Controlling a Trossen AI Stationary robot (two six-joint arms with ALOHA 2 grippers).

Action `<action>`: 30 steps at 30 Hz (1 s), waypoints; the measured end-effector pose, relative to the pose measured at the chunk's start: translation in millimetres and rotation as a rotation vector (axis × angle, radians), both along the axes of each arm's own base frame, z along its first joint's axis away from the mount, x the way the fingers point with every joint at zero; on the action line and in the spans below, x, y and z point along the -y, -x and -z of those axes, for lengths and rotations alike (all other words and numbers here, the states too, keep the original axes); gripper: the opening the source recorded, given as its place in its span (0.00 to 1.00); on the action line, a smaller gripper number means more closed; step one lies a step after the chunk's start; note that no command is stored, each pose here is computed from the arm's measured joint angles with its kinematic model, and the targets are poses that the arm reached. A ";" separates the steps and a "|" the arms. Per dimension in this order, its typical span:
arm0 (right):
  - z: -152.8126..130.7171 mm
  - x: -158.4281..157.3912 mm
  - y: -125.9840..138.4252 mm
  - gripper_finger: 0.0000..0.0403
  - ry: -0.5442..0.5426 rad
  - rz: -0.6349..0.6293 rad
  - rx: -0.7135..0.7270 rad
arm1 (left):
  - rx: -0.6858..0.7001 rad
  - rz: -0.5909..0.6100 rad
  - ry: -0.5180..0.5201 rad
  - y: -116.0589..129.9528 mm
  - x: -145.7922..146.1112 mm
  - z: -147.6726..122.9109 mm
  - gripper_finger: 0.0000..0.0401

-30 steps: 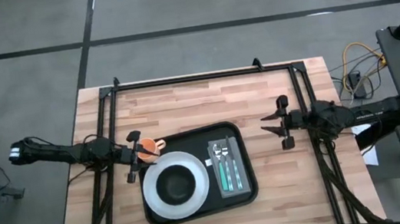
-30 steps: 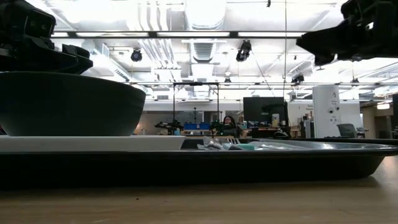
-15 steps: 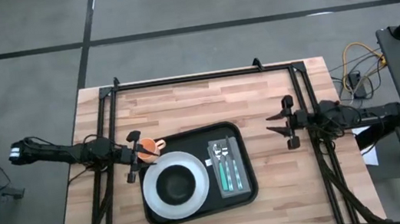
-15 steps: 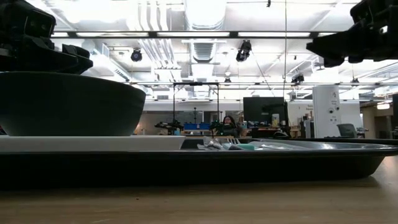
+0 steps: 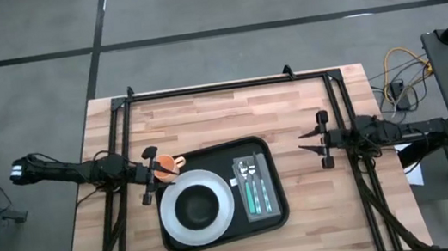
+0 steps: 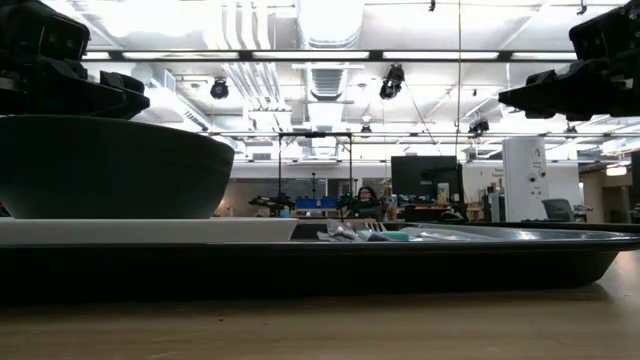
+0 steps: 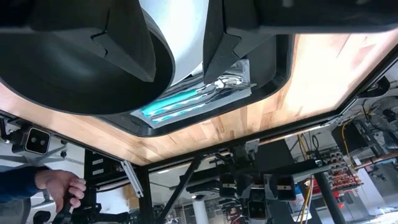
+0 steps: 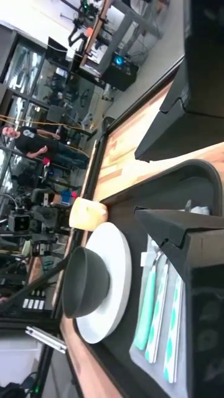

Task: Set up tray
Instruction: Return to Home Position

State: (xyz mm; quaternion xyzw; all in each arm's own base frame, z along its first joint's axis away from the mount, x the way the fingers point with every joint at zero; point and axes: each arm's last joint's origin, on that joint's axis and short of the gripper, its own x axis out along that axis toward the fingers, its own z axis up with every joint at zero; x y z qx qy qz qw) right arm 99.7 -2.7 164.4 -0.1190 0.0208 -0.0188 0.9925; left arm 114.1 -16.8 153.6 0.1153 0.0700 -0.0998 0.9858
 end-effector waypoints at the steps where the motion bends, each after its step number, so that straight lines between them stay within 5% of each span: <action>1: 0.2 0.0 -0.2 0.32 0.008 0.000 -0.003 | 0.000 0.000 0.000 0.0 0.0 0.1 0.29; 30: 2.3 0.1 -1.8 0.32 0.023 0.003 -0.029 | -0.006 0.000 -0.001 -0.3 0.0 0.6 0.29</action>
